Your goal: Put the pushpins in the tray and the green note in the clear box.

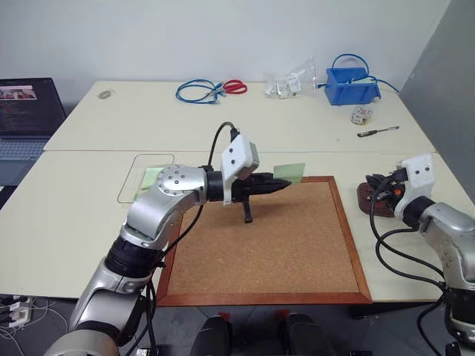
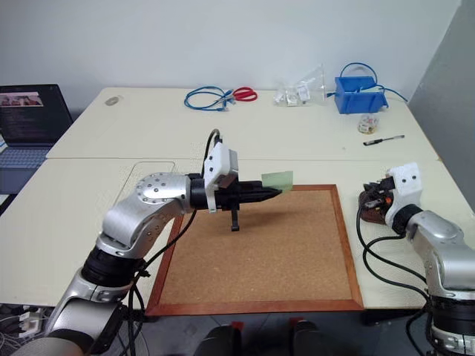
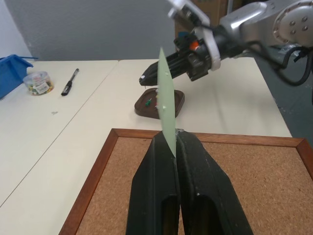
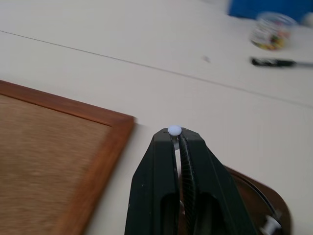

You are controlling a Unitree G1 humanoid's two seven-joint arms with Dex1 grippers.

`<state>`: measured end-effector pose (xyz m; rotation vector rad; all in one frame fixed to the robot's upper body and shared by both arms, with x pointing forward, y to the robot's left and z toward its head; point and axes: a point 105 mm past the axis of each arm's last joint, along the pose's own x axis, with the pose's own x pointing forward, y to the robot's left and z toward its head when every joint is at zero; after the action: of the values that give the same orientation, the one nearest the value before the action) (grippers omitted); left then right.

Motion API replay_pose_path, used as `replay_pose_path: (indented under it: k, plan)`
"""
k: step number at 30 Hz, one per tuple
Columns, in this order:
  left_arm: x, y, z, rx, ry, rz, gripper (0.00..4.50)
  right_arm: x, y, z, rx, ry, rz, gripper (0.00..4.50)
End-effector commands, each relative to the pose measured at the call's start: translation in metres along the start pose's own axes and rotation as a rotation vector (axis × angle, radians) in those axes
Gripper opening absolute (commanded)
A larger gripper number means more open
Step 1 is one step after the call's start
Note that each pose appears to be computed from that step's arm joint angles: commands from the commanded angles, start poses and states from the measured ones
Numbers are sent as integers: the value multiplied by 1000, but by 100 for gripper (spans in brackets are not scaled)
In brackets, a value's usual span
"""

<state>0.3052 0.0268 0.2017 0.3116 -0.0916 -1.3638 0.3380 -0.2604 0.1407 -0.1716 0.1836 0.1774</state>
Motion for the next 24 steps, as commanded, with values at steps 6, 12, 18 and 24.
replay_pose_path:
  k: [6,12,18,24]
  plan:
    - [27,-3,8,91,-25,-70,5,11,-29,-3,85,0,-199,0]
    - [22,-1,4,91,-6,-75,0,10,-31,-6,111,7,-213,109]
    - [20,-1,1,93,11,-83,0,4,-29,-8,97,20,-202,264]
    - [22,-2,0,99,16,-94,0,0,-31,-4,91,12,-208,418]
